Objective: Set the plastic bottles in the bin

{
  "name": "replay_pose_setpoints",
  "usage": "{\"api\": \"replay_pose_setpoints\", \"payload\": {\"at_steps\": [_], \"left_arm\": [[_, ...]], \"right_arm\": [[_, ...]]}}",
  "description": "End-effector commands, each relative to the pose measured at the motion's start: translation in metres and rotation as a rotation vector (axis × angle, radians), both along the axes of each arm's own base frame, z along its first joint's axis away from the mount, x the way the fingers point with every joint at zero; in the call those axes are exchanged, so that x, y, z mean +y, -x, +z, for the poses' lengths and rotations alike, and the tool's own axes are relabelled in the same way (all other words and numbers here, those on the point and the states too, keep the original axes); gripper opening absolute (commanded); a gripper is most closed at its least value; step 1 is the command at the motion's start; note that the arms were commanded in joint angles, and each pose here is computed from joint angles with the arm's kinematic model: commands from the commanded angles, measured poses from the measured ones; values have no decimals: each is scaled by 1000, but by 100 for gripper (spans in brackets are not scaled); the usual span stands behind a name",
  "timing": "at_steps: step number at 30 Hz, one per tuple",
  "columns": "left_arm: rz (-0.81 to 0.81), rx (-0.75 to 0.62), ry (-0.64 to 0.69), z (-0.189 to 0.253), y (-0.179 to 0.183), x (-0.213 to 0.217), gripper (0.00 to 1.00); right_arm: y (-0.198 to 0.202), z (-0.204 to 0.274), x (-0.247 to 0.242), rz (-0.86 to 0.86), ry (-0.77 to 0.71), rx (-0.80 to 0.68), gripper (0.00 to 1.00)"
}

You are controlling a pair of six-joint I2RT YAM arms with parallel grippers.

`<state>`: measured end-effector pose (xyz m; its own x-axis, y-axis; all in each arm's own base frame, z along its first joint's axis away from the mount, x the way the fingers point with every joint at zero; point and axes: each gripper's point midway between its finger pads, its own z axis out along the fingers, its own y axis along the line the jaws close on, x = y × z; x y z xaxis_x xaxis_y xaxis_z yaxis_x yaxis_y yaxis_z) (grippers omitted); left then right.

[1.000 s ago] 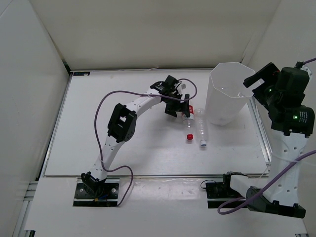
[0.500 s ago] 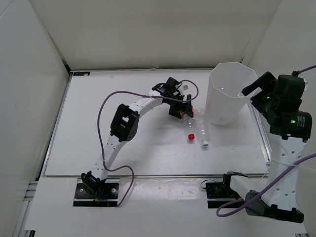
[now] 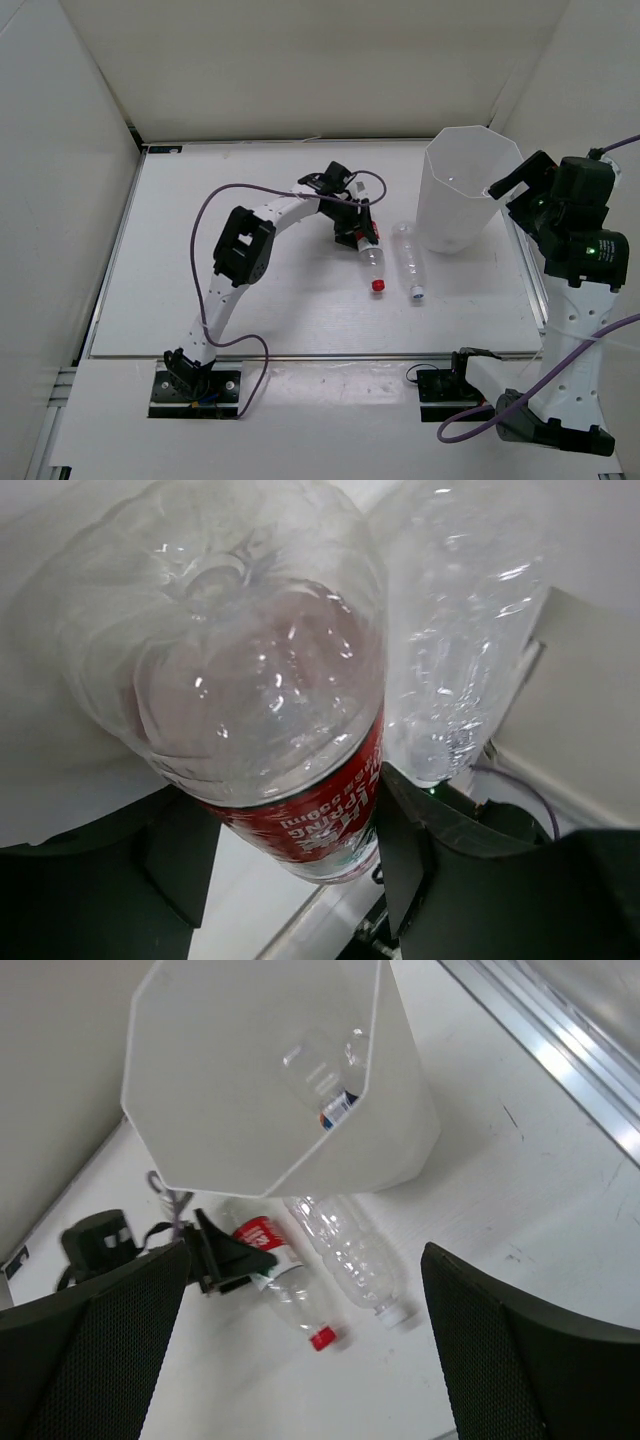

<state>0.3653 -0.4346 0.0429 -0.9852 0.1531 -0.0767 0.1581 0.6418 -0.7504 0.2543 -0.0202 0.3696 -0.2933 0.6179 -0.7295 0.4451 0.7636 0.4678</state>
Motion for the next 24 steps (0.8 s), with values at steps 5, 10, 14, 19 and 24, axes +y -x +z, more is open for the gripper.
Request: {"api": "replay_pose_setpoints", "payload": {"at_steps": [5, 10, 14, 19, 24], "left_arm": [[338, -324, -133, 165, -60, 103, 67], [393, -763, 141, 323, -104, 93, 65], [364, -1046, 312, 384, -118, 54, 70], [388, -1132, 506, 413, -118, 8, 71], [389, -1270, 640, 446, -84, -39, 78]], "right_arm": [[2, -17, 1, -41, -52, -13, 100], [4, -22, 2, -33, -58, -2, 100], [5, -19, -2, -79, -74, -19, 100], [11, 2, -3, -89, -63, -72, 100], [24, 6, -2, -89, -64, -65, 100]]}}
